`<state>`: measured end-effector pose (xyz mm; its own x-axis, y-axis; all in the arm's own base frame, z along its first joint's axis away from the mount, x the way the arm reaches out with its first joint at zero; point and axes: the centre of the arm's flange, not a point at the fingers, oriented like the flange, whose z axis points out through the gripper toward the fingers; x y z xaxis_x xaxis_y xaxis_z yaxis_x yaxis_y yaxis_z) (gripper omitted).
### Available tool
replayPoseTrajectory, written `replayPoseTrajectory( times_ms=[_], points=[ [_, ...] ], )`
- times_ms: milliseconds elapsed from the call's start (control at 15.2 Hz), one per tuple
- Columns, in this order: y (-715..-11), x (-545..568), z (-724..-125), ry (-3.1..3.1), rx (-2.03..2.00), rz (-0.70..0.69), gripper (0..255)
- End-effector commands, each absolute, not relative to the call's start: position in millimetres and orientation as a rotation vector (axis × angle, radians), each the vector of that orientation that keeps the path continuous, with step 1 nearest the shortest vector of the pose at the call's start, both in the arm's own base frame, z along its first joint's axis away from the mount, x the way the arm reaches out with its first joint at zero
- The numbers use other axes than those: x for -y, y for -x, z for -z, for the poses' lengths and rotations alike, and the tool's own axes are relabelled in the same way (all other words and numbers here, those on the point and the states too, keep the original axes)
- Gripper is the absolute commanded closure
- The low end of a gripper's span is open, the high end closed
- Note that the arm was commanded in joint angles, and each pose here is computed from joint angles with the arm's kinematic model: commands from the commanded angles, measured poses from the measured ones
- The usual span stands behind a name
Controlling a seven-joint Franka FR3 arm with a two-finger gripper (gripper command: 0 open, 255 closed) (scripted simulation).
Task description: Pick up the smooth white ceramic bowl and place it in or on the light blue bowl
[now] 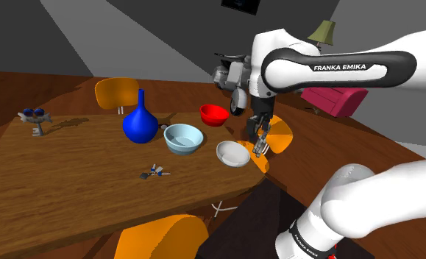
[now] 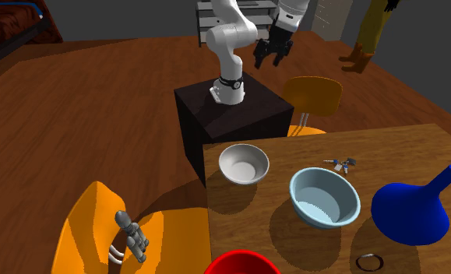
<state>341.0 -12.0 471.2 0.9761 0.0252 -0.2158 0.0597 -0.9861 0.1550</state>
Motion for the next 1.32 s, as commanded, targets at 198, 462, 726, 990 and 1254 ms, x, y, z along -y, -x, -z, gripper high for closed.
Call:
replayPoseTrajectory(
  times_ms=[198, 462, 726, 990, 1254],
  points=[
    [-372.6, 29.2, -418.9, -2.961, -0.054, 0.307, 0],
    [-399.3, 43.0, -376.1, -2.960, -0.045, 0.300, 0],
    [-426.2, 57.0, -333.4, -2.958, -0.036, 0.292, 0],
    [-453.2, 71.2, -291.0, -2.957, -0.027, 0.285, 0],
    [-480.4, 85.7, -248.7, -2.956, -0.019, 0.277, 0]
  ],
)
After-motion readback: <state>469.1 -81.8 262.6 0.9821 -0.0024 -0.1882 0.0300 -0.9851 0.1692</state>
